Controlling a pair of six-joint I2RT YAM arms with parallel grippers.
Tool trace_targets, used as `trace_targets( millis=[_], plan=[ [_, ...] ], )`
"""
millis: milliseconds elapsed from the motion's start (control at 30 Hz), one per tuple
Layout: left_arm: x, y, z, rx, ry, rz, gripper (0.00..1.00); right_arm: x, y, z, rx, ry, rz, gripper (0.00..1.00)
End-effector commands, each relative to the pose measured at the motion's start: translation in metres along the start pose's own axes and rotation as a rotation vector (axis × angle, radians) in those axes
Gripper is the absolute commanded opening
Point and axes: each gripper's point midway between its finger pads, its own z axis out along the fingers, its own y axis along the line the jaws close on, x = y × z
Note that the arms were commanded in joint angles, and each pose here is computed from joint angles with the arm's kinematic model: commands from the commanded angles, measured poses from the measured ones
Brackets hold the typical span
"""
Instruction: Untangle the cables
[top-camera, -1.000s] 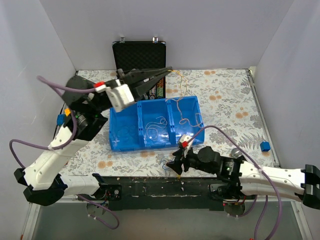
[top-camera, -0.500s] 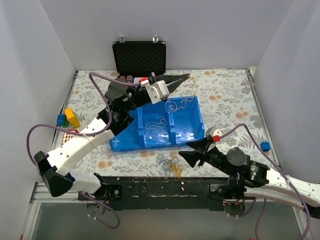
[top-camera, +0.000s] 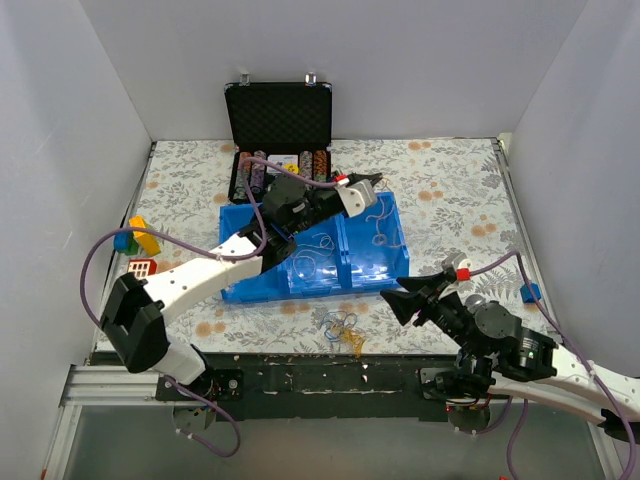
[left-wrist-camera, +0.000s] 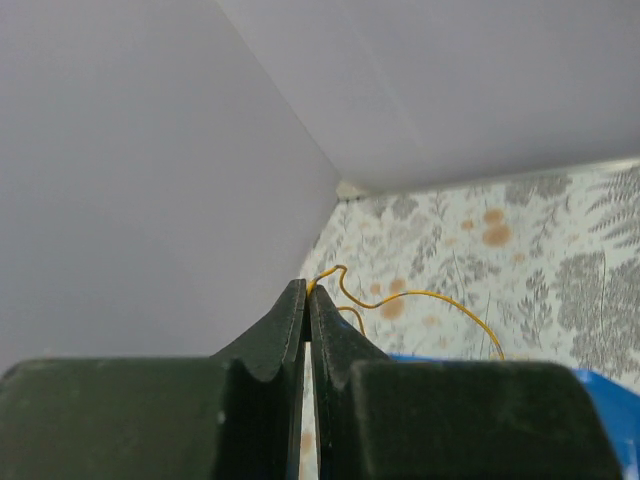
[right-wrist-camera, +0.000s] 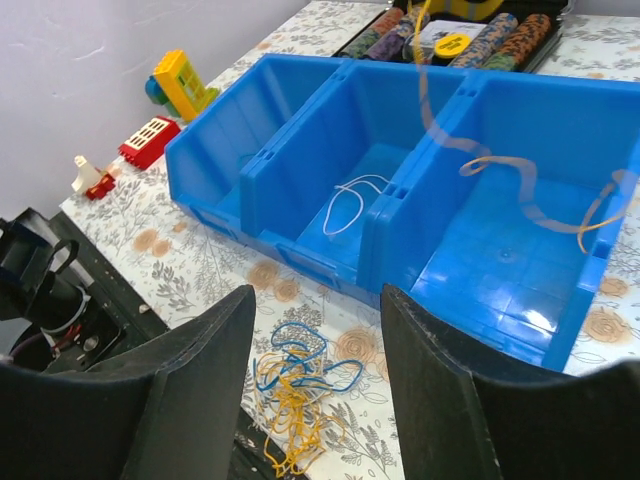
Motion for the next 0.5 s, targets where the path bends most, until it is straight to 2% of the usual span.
trace_targets(
  millis=[0, 233, 367, 400, 467],
  plan=[
    [0.042, 0.007, -0.005, -0.077, 0.094, 0.038, 0.00, -0.034, -0.008, -0.009, 0.056, -0.076, 0.030, 0.61],
    [0.055, -0.001, 0.000, -0.064, 0.117, -0.003, 0.00, -0.033, -0.016, -0.011, 0.093, -0.080, 0.025, 0.61],
    [0.073, -0.008, 0.001, -0.049, 0.169, -0.012, 0.00, -0.030, -0.015, -0.008, 0.091, -0.078, 0.020, 0.62],
    [0.082, -0.011, 0.001, -0.042, 0.191, -0.017, 0.02, -0.029, -0.015, -0.007, 0.092, -0.078, 0.019, 0.62],
    [0.095, -0.015, 0.005, -0.038, 0.228, -0.030, 0.21, -0.028, -0.013, -0.005, 0.088, -0.066, 0.009, 0.62]
  ],
)
